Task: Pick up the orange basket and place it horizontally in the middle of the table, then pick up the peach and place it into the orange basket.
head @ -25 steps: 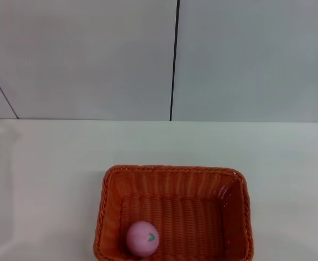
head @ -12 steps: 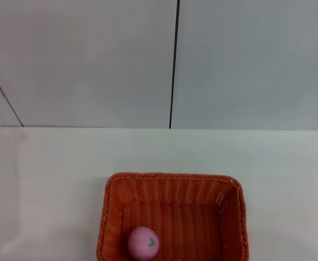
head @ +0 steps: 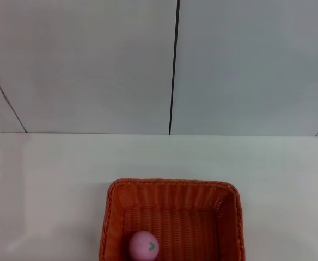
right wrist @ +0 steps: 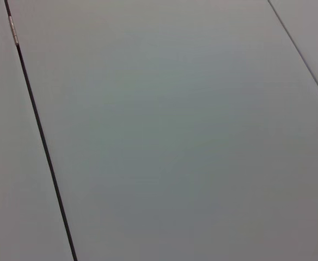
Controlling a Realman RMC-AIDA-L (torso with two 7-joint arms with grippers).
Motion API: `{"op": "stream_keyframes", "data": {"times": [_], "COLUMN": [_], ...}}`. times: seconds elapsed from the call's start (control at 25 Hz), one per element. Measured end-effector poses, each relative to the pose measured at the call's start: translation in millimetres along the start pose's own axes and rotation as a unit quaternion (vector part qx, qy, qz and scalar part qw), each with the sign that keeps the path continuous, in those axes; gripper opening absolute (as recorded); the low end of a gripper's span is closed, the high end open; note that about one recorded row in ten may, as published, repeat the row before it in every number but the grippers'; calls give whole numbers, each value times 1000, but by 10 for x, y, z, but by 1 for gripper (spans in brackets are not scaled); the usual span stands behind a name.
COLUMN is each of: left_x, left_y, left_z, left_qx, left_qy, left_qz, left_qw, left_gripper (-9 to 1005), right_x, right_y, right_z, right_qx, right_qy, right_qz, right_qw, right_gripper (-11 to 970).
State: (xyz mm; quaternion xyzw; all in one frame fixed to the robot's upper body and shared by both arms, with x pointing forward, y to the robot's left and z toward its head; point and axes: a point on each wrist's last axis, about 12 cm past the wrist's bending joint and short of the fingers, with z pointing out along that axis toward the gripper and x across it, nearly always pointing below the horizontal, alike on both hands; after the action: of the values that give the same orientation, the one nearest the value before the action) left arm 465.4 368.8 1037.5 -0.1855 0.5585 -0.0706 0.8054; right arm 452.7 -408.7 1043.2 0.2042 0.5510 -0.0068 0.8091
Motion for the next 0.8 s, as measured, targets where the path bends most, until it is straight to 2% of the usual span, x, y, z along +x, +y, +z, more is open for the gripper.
{"op": "stream_keyframes", "data": {"times": [0.8], "left_x": [0], "left_y": [0], "left_z": [0], "left_qx": [0], "left_qy": [0], "left_qz": [0], "left_qw": [1000], "left_gripper": [8], "right_x": [0], "right_y": [0], "right_z": [0], "right_qx": [0], "right_qy": [0], "right_qz": [0], "right_qw": [1000], "right_gripper": [-1]}}
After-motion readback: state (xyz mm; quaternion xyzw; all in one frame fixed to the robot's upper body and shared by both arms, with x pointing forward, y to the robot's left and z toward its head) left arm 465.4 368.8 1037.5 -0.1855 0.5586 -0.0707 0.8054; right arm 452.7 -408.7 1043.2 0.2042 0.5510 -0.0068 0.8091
